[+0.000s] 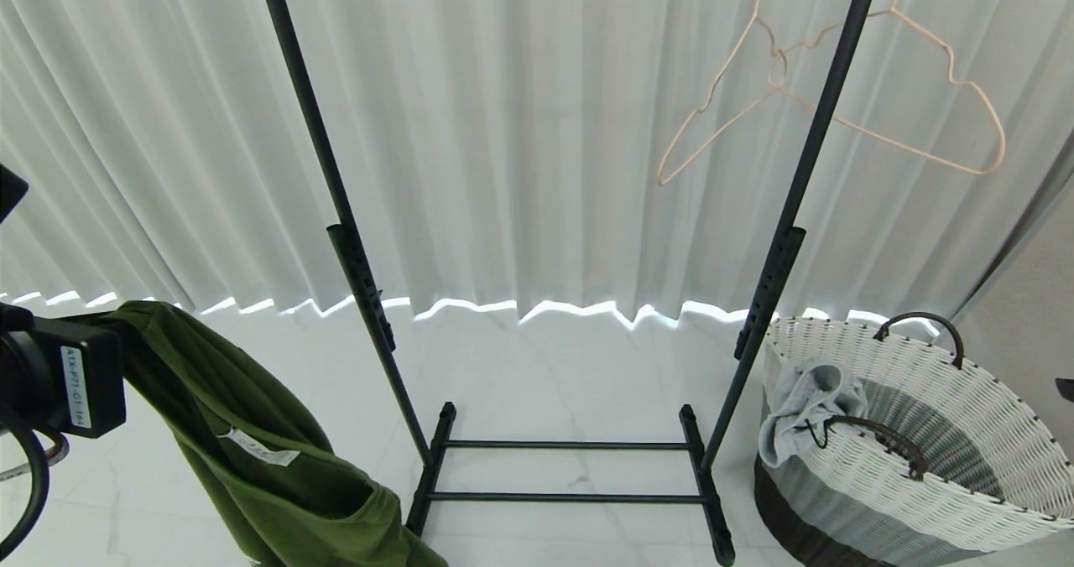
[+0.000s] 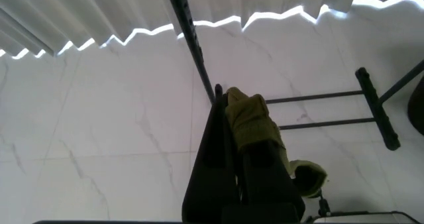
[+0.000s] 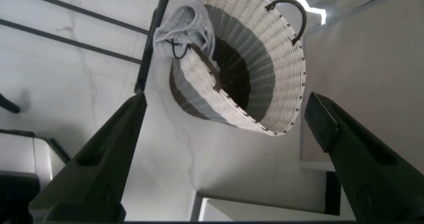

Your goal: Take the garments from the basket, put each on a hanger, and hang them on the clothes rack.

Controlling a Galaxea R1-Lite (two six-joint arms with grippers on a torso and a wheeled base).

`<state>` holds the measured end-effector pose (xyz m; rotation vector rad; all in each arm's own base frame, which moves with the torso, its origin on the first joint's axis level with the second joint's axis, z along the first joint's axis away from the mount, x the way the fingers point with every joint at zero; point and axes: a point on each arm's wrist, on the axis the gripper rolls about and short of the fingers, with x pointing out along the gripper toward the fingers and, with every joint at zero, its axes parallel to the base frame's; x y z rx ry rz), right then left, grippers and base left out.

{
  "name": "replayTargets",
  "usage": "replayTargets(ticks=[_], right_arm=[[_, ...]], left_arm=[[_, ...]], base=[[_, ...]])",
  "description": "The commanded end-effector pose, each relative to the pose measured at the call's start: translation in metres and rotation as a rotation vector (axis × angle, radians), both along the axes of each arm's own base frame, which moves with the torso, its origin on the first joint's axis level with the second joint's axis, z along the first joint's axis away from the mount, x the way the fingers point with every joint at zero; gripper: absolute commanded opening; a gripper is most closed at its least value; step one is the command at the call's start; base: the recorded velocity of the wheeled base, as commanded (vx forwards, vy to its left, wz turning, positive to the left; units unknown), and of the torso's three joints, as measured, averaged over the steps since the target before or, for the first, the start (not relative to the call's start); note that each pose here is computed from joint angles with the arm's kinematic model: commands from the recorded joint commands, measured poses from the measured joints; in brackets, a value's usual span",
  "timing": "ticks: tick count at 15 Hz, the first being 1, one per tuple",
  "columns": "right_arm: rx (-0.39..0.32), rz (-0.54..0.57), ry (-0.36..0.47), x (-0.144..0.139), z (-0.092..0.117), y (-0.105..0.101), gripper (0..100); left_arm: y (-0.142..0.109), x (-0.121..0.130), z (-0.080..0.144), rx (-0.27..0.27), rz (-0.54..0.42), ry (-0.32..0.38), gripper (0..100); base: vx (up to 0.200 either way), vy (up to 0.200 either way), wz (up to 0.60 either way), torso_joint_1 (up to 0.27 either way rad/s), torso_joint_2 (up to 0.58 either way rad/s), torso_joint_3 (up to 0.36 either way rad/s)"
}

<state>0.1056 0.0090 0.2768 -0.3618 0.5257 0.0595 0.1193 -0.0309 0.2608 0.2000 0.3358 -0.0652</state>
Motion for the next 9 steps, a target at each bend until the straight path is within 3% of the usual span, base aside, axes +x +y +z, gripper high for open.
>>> replayTargets(ticks=[1, 9], right_arm=[[-0.001, 0.000, 0.004, 0.0010, -0.0004, 0.0002, 100], [0.032, -0.019, 0.003, 0.0006, -0.0007, 0.0001, 100]], left_arm=[[-0.0004, 0.0008, -0.0002, 0.001, -0.001, 0.003, 0], [-0.0007, -0.0009, 0.0010, 0.004, -0.011, -0.005, 0]], base=[[0.000, 0.000, 0.00, 0.173, -0.45, -0.281], [0.000, 0.000, 0.00, 0.195, -0.48, -0.281]])
